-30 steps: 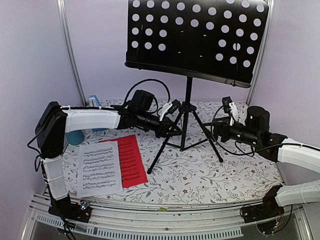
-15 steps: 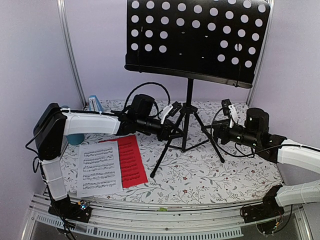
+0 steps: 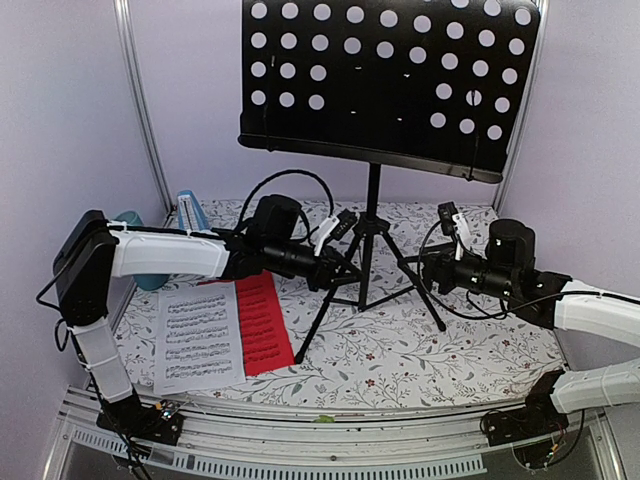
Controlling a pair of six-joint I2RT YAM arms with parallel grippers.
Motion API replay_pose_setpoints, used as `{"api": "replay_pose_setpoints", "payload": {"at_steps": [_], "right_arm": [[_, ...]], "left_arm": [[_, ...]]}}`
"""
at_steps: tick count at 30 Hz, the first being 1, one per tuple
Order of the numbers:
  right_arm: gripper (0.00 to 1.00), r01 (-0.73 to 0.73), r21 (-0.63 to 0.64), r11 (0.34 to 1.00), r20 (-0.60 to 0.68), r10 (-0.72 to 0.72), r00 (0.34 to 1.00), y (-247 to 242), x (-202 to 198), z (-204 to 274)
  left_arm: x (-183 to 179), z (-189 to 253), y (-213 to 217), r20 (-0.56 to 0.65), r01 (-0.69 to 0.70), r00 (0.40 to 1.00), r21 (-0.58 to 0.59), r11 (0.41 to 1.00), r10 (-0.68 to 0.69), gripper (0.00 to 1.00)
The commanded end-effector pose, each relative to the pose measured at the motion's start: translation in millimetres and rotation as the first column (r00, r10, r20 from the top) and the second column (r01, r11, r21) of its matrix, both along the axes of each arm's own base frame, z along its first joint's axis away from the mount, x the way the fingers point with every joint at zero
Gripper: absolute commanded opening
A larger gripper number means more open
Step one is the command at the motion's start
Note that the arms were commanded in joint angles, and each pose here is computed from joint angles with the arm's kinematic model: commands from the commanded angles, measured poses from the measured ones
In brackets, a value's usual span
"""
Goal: Set up the instrument practice props
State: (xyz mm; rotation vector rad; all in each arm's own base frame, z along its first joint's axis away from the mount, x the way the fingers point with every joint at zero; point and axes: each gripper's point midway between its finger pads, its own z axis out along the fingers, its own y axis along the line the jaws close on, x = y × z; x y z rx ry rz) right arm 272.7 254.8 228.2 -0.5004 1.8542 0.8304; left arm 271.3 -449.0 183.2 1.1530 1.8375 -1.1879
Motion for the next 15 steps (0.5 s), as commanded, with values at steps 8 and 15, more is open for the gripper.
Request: {"api": "replay_pose_setpoints", "payload": {"at_steps": [8, 15], "right_arm": [[0.86, 0.024, 0.024, 0.999, -0.030, -0.023, 0.999, -5, -9, 6], [0.86, 0.004, 0.021, 1.000, -0.057, -0.003, 0.998, -7, -19, -1]], "left_arm": [[-23, -1, 3, -0.085, 0.034, 0.996, 0.011, 0.999, -0.033, 0.00], [-26, -5, 7, -0.101, 0.018, 0.995, 0.021, 1.000, -0.016, 0.00]]}}
